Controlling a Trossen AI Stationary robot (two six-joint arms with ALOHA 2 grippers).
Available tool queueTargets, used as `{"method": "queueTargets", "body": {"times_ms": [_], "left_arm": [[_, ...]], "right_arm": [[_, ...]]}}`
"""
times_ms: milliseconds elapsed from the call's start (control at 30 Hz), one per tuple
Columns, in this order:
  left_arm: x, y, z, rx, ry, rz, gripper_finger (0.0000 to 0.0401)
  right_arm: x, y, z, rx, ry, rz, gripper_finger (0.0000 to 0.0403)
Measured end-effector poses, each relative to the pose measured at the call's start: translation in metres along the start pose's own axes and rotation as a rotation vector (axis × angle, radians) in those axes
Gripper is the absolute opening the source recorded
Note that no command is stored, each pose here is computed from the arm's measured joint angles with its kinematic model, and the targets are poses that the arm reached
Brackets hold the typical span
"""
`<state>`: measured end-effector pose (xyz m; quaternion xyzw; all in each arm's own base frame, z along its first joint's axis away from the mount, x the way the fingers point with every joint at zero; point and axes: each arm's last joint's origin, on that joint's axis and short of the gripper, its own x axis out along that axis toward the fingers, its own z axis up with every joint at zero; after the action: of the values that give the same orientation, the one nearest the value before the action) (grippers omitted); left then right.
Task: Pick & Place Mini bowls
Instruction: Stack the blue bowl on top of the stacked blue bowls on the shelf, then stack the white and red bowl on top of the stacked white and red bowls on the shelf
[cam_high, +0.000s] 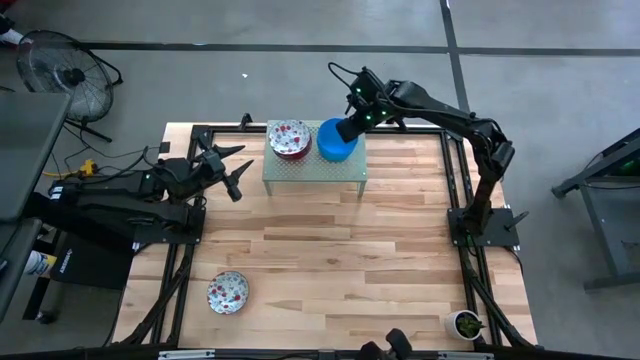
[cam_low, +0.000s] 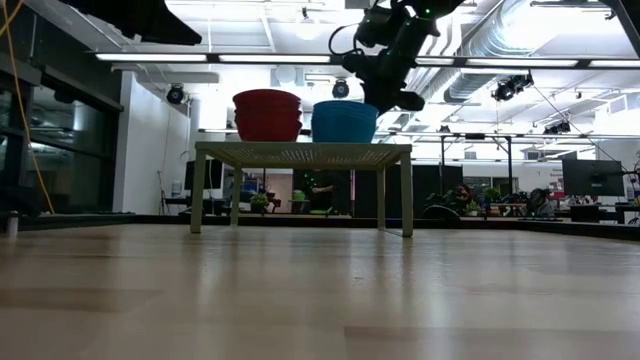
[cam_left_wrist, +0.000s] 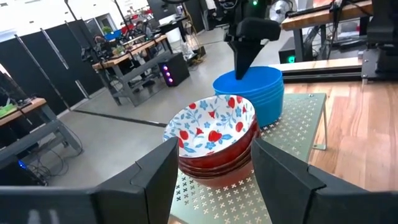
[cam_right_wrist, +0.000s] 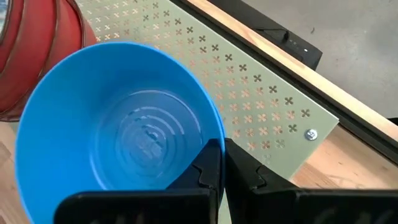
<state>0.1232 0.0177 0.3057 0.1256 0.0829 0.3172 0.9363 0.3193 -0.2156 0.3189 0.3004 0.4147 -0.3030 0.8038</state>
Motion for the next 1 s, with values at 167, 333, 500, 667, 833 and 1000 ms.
{"method": "queueTargets", "body": {"times_ms": [167, 333, 500, 667, 833, 1000], "left_arm": [[0.0, 0.0, 0.0, -0.001, 0.002, -0.002, 0.0197], [0.0, 0.0, 0.0, -0.002, 0.002, -0.002, 0.0197], [0.0, 0.0, 0.0, -0.005, 0.002, -0.002, 0.0197], [0.0, 0.0, 0.0, -0.005, 0.002, -0.002, 0.0197], [0.0, 0.0, 0.0, -0.005, 0.002, -0.002, 0.0197], [0.0, 0.0, -0.001, -0.009, 0.004, -0.003, 0.0197]], "right_arm": [[-0.001, -0.001, -0.002, 0.002, 0.02, -0.008, 0.0019], [0.0, -0.001, -0.003, -0.001, 0.028, -0.022, 0.0062], [-0.012, -0.001, -0.004, -0.007, 0.003, -0.014, 0.0102], [-0.036, -0.002, -0.003, -0.016, -0.058, 0.0, 0.0121], [-0.064, -0.002, -0.007, -0.026, -0.121, 0.018, 0.0123], [-0.091, 0.0, -0.012, -0.037, -0.175, 0.039, 0.0124]]}}
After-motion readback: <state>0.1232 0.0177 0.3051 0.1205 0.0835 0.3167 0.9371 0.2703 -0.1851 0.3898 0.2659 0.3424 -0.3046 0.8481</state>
